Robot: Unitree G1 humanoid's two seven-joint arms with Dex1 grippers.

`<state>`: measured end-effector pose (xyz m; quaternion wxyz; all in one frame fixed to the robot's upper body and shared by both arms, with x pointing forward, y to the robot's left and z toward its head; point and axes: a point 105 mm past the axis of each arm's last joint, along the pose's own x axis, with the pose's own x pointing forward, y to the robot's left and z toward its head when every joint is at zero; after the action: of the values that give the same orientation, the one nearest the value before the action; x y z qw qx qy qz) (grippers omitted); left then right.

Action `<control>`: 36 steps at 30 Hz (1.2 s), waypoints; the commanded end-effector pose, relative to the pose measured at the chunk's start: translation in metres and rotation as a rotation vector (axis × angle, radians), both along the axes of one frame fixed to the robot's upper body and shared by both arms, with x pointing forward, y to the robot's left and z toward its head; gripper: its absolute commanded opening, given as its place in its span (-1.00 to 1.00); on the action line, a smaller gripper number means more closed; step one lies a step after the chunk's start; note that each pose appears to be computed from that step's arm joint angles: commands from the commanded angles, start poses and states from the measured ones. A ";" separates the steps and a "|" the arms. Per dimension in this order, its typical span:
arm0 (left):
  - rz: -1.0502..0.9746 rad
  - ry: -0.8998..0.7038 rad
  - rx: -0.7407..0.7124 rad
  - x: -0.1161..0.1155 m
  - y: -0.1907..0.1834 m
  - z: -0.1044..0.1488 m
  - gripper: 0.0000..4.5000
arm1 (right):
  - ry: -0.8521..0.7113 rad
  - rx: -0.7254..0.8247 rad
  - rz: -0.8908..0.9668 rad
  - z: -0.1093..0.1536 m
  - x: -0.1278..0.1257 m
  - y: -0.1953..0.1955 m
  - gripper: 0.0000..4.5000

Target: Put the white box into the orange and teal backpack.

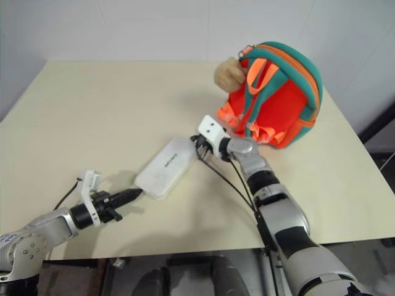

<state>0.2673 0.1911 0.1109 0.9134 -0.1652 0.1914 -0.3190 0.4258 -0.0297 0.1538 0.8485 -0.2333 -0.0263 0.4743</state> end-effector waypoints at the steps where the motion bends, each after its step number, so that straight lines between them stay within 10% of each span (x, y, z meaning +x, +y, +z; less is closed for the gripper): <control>1: 0.018 -0.063 0.015 0.008 0.004 0.011 -1.00 | 0.017 -0.016 0.051 -0.004 -0.007 0.003 -0.99; 23: 0.160 -0.155 0.068 0.053 0.035 0.022 -1.00 | -0.003 0.036 0.065 0.017 -0.022 -0.009 -0.99; 36: -0.022 0.027 0.038 0.006 0.015 0.000 -1.00 | -0.091 0.104 -0.263 0.033 0.022 -0.035 -0.99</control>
<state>0.2783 0.2107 0.1023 0.9139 -0.1581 0.2175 -0.3042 0.4445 -0.0645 0.1785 0.9097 -0.2052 -0.0426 0.3586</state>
